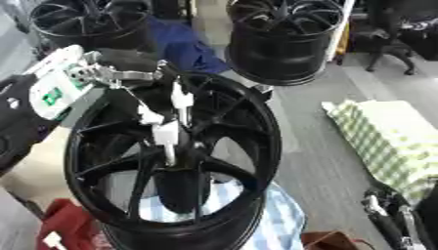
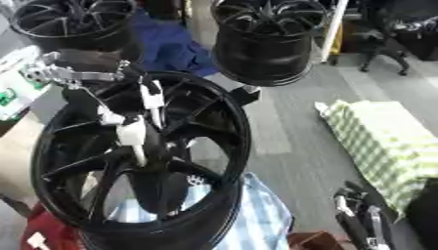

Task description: Pull the pin out of the wheel hub.

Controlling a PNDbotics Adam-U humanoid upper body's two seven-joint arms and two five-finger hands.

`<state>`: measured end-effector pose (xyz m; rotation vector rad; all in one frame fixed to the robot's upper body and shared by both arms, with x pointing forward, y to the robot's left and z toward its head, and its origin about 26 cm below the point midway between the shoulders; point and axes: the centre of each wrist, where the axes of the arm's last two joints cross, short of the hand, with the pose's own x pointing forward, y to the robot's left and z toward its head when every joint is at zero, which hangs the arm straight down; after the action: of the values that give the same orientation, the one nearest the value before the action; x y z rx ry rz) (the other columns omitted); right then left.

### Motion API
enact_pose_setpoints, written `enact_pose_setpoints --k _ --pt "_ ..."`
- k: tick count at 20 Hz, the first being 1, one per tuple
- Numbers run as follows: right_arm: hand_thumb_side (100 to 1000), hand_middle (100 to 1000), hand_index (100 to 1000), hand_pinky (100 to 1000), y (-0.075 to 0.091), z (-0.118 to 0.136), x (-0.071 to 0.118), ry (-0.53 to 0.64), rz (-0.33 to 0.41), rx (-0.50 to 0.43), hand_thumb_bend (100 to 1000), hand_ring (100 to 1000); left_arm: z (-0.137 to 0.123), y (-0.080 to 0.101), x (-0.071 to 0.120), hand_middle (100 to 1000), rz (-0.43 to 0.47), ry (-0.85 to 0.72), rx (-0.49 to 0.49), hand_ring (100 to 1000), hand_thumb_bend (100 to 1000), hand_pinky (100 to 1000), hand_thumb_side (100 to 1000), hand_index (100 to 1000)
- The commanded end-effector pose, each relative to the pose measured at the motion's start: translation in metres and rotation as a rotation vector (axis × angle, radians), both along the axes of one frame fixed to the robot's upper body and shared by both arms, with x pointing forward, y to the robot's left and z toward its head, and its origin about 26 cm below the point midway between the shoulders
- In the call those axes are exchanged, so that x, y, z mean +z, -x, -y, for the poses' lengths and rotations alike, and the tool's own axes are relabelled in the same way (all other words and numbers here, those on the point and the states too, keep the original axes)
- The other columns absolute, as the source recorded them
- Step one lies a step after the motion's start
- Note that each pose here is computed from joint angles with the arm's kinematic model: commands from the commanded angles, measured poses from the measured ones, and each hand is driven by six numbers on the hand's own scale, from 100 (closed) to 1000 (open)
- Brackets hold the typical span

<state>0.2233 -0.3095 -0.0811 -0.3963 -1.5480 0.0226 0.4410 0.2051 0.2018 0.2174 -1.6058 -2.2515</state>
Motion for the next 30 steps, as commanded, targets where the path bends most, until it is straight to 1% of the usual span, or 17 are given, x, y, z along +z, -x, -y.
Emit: enact_pose_setpoints --k 1,2,4,11,16,21,27,30 --pt "530 620 835 628 -0.002 0.006 0.005 0.018 0.012 0.001 100 622 -0.010 0.001 0.014 717 0.033 -0.363 -0.338 560 240 680 606 896" --pt "530 620 835 628 -0.002 0.006 0.005 0.019 0.012 0.002 100 622 -0.010 0.002 0.013 708 0.030 -0.365 -0.337 538 236 665 604 894" --pt "530 620 835 628 -0.002 0.006 0.005 0.019 0.013 0.003 100 622 -0.010 0.002 0.009 701 0.023 -0.370 -0.338 531 232 661 600 892" --pt "531 620 835 628 -0.002 0.007 0.005 0.021 0.010 0.003 100 622 -0.011 0.005 -0.003 682 -0.007 -0.389 -0.350 517 227 650 593 885" --pt "530 619 835 628 -0.002 0.007 0.004 0.021 0.009 0.003 100 622 -0.011 0.009 -0.007 671 -0.009 -0.415 -0.359 509 235 647 588 882" --pt "530 619 835 628 -0.002 0.007 0.004 0.021 0.007 0.001 100 622 -0.016 0.010 -0.012 648 -0.013 -0.444 -0.345 495 230 637 568 873" --pt "531 619 835 628 -0.001 0.007 0.004 0.019 0.005 0.002 100 622 -0.018 0.009 -0.017 586 -0.025 -0.446 -0.338 462 221 608 548 832" --pt "531 619 835 628 -0.001 0.007 0.003 0.019 0.005 0.001 100 622 -0.019 0.008 -0.017 552 -0.034 -0.431 -0.333 443 186 589 533 803"
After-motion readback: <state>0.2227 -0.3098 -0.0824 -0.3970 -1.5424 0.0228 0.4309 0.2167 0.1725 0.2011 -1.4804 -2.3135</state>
